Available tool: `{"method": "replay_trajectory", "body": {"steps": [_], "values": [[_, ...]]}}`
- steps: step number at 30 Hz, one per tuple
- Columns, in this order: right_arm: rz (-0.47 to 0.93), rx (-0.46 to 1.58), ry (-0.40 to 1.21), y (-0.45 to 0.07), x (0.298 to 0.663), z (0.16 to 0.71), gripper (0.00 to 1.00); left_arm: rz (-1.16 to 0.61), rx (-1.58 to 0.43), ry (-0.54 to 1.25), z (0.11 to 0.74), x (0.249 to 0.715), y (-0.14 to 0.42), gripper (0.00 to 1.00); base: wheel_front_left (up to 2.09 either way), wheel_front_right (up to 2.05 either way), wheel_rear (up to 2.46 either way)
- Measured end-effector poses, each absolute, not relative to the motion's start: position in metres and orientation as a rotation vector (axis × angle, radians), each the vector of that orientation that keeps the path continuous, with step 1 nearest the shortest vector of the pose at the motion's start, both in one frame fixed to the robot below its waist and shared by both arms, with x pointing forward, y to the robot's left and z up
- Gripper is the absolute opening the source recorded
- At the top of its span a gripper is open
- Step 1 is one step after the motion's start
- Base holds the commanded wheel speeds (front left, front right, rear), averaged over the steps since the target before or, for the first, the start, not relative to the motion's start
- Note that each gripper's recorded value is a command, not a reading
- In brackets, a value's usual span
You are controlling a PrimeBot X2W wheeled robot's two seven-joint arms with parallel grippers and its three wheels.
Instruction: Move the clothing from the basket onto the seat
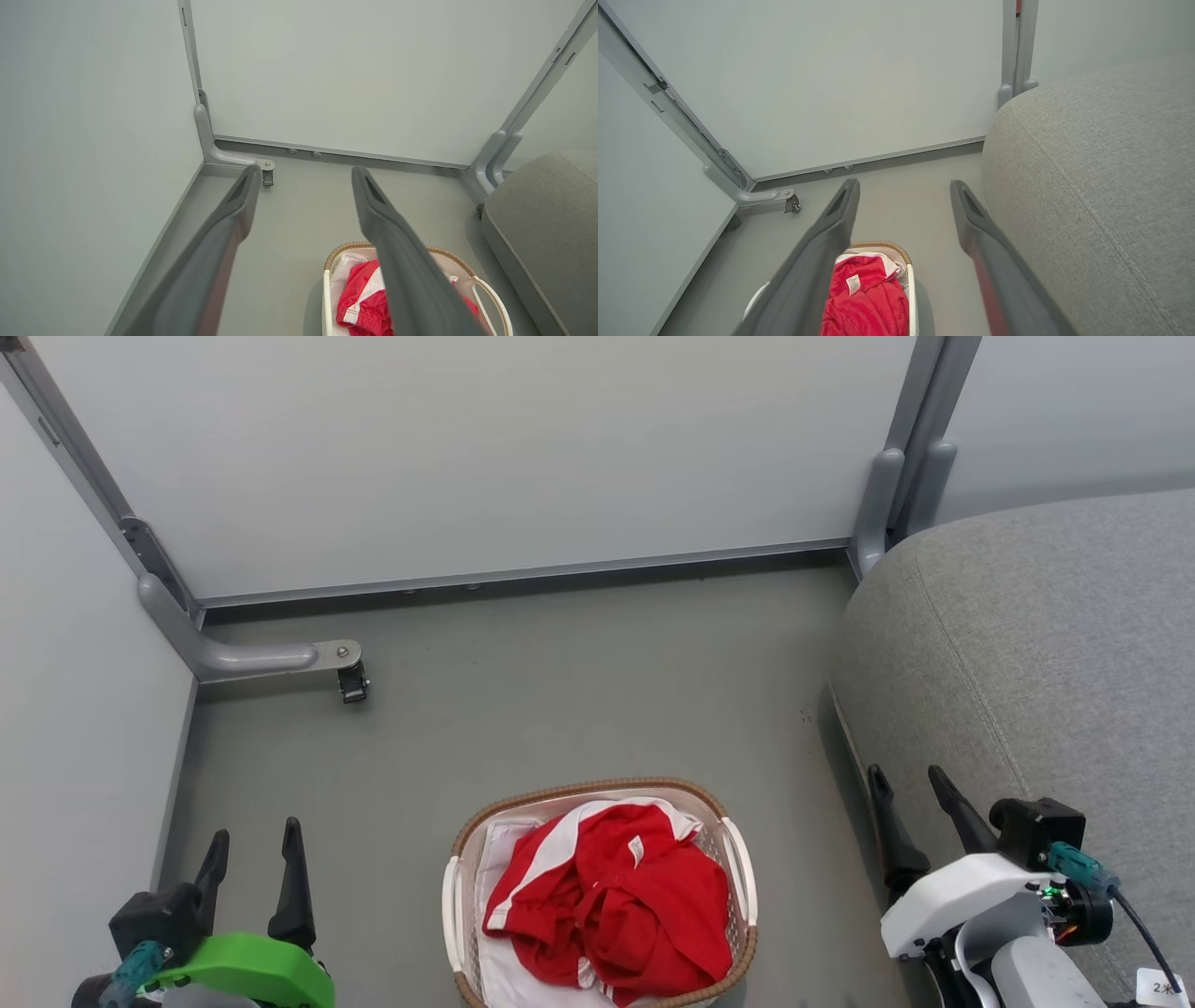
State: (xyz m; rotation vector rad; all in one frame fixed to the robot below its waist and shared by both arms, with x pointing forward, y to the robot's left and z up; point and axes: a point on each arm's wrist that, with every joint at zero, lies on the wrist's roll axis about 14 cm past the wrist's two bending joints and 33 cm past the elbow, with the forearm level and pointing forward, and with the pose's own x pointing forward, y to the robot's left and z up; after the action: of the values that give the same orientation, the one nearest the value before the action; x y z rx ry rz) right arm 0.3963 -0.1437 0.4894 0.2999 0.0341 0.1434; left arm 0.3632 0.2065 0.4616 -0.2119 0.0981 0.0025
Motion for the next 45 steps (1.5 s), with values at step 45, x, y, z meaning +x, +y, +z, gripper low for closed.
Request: {"method": "replay_trajectory", "body": {"steps": [45], "values": [[0.217, 0.085, 0.015, -0.127, 0.426, 0.479, 1.00, -0.151, -0.105, 0.212, 0.416, 0.379, 0.166, 1.00, 0.00, 0.00, 0.00]]}}
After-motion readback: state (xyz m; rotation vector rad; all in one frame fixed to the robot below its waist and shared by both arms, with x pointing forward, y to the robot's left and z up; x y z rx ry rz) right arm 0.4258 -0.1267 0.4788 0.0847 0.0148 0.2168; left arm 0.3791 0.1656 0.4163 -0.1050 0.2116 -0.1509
